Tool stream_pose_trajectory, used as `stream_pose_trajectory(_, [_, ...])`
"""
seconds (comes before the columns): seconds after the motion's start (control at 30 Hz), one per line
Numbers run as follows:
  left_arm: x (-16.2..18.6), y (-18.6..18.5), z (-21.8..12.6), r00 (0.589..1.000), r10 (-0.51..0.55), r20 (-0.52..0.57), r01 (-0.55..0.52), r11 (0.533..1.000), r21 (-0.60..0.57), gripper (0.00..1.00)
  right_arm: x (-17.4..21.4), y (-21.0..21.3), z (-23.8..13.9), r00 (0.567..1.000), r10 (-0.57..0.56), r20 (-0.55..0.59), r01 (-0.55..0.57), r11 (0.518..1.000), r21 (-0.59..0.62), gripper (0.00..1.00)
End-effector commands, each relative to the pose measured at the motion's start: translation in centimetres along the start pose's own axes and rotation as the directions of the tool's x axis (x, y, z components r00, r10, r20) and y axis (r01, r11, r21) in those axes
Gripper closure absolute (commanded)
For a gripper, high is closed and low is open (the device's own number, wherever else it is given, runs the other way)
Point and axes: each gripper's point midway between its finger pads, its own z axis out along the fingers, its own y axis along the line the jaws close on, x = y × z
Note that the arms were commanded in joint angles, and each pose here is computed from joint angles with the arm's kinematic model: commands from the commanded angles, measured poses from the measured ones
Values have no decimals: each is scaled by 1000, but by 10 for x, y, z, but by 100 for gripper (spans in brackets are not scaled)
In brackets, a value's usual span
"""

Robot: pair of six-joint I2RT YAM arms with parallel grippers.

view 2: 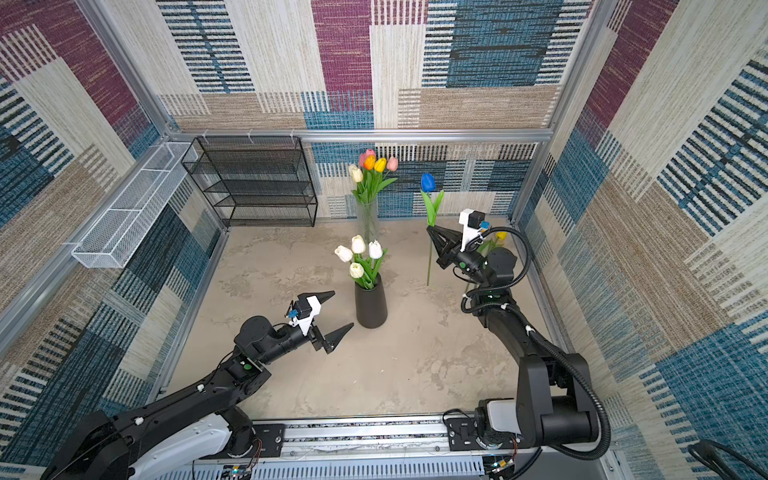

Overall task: Arrange the flowers into the vase
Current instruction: 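Lift the blue tulip with the right gripper toward the black vase, then lower the blue tulip stem into the black vase with the right gripper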

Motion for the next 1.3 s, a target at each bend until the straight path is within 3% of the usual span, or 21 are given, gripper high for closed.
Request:
stream_pose_trajectory(0.0, [-14, 7, -2, 998, 18, 62, -16, 999, -45, 1, -48, 63, -2, 969, -128, 213, 165, 972, -168, 100])
stream_pose_trajectory(0.13, [-14, 8, -2, 998, 16, 63, -13, 999, -48, 1, -64, 99, 2, 932, -130, 339, 216, 949, -229, 100])
stream_pose_trajectory(0.37, [-15, 8, -2, 998, 18, 61, -15, 999, -48, 1, -61, 123, 14, 906, -47, 421, 199, 925, -324, 100])
stream_pose_trajectory(0.67, [-16, 8, -5, 998, 30, 48, -28, 998, -52, 1, -40, 126, 33, 905, -26, 424, 186, 922, -340, 100])
stream_pose_trajectory(1.27, [-6, 10, -4, 999, 35, 3, -35, 998, -61, 2, -3, 114, 47, 911, -140, 387, 253, 932, -260, 100])
